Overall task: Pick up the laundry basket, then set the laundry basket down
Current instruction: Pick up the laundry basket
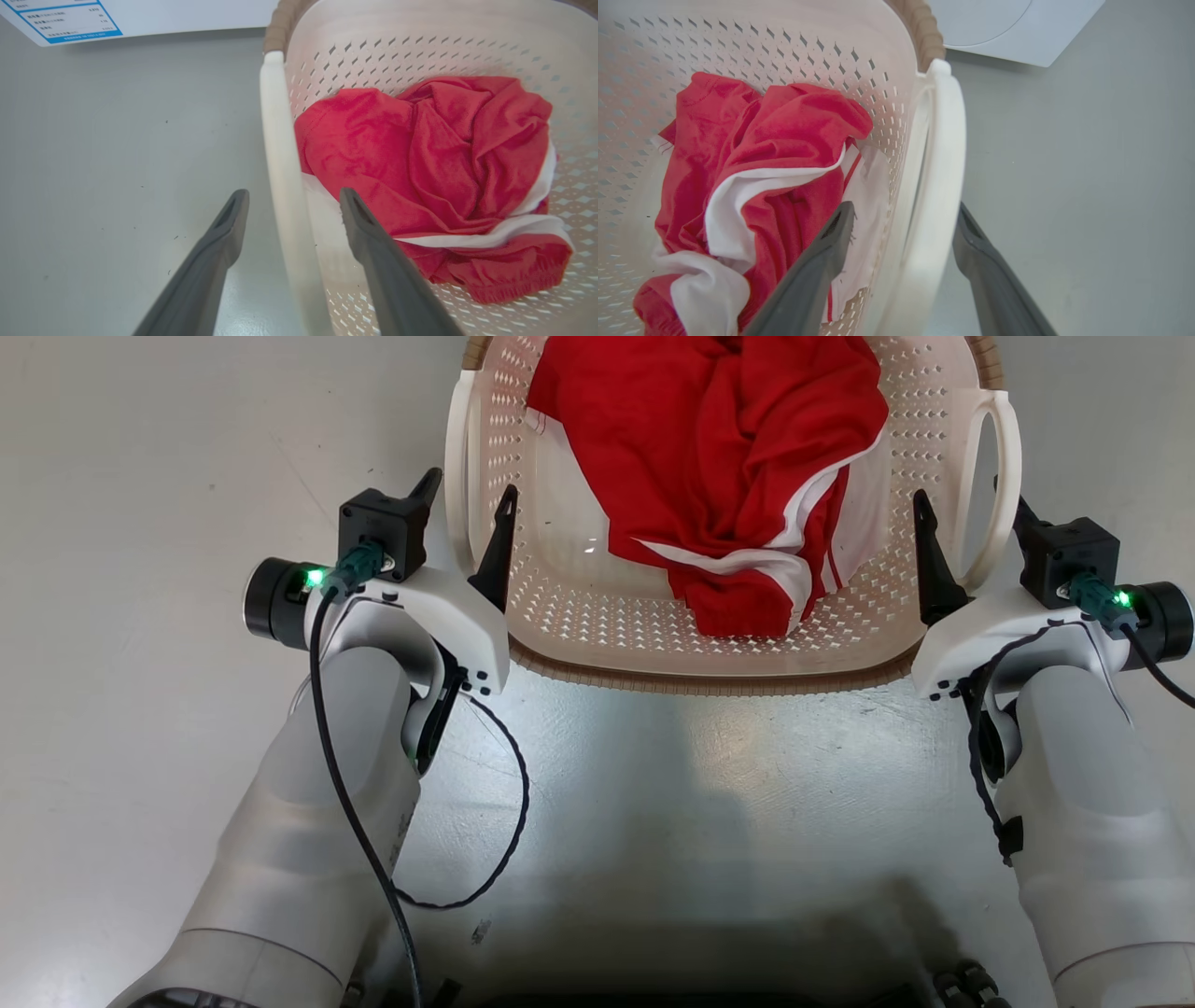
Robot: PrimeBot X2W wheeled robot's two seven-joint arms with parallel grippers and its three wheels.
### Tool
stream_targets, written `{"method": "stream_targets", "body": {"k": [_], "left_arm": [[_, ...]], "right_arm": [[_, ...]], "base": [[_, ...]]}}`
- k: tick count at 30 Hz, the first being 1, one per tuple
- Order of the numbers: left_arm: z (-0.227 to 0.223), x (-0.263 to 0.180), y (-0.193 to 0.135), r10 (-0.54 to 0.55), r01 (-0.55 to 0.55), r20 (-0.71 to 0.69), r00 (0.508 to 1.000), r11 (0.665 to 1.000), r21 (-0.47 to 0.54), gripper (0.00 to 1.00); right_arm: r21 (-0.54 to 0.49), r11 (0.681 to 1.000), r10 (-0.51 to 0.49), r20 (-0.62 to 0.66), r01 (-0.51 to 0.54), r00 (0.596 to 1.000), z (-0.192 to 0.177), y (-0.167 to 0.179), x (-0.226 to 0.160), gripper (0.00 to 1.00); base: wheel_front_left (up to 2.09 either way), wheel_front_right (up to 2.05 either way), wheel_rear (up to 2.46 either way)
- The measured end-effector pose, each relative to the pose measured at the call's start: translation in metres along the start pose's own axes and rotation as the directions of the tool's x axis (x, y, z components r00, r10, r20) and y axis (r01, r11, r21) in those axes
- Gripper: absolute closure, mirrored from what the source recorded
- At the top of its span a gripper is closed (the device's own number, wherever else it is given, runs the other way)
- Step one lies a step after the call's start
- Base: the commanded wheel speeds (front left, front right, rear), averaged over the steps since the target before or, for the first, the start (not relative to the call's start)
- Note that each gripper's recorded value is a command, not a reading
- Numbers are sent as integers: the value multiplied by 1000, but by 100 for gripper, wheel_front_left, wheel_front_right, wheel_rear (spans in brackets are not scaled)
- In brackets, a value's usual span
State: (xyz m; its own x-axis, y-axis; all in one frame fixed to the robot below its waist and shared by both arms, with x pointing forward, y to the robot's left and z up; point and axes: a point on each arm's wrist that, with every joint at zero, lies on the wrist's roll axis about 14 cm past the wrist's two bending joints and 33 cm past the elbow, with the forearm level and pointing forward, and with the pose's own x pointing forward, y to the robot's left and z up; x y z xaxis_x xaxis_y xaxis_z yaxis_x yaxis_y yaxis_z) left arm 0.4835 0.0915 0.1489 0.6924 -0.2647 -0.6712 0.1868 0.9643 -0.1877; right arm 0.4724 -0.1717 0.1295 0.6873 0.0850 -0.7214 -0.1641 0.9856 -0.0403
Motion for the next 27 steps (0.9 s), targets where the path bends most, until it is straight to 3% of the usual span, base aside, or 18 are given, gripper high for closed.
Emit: {"method": "stream_targets", "body": {"k": [16, 17, 18, 19, 27], "left_arm": [[-1, 2, -6, -13, 13, -5, 1000, 1000, 11, 0], [-1, 2, -6, -16, 16, -6, 1000, 1000, 13, 2], [-3, 2, -8, -21, 21, -12, 1000, 1000, 17, 51], [-6, 1, -9, -28, 28, -23, 999, 999, 23, 100], [-1, -1, -11, -22, 23, -16, 1000, 999, 29, 100]], "right_arm": [[15, 1000, 0, 3, 0, 1000, 0, 0, 0, 0], [15, 1000, 0, 3, 0, 1000, 1, 0, 0, 8], [15, 1000, 3, 8, -3, 1000, 2, 1, 0, 91], [29, 1000, 3, 4, -3, 1000, 1, 2, 0, 100], [71, 997, 2, -6, -2, 1000, -2, 5, -4, 100]], "base": [[0, 0, 0], [0, 0, 0], [0, 0, 0], [0, 0, 0], [0, 0, 0]]}}
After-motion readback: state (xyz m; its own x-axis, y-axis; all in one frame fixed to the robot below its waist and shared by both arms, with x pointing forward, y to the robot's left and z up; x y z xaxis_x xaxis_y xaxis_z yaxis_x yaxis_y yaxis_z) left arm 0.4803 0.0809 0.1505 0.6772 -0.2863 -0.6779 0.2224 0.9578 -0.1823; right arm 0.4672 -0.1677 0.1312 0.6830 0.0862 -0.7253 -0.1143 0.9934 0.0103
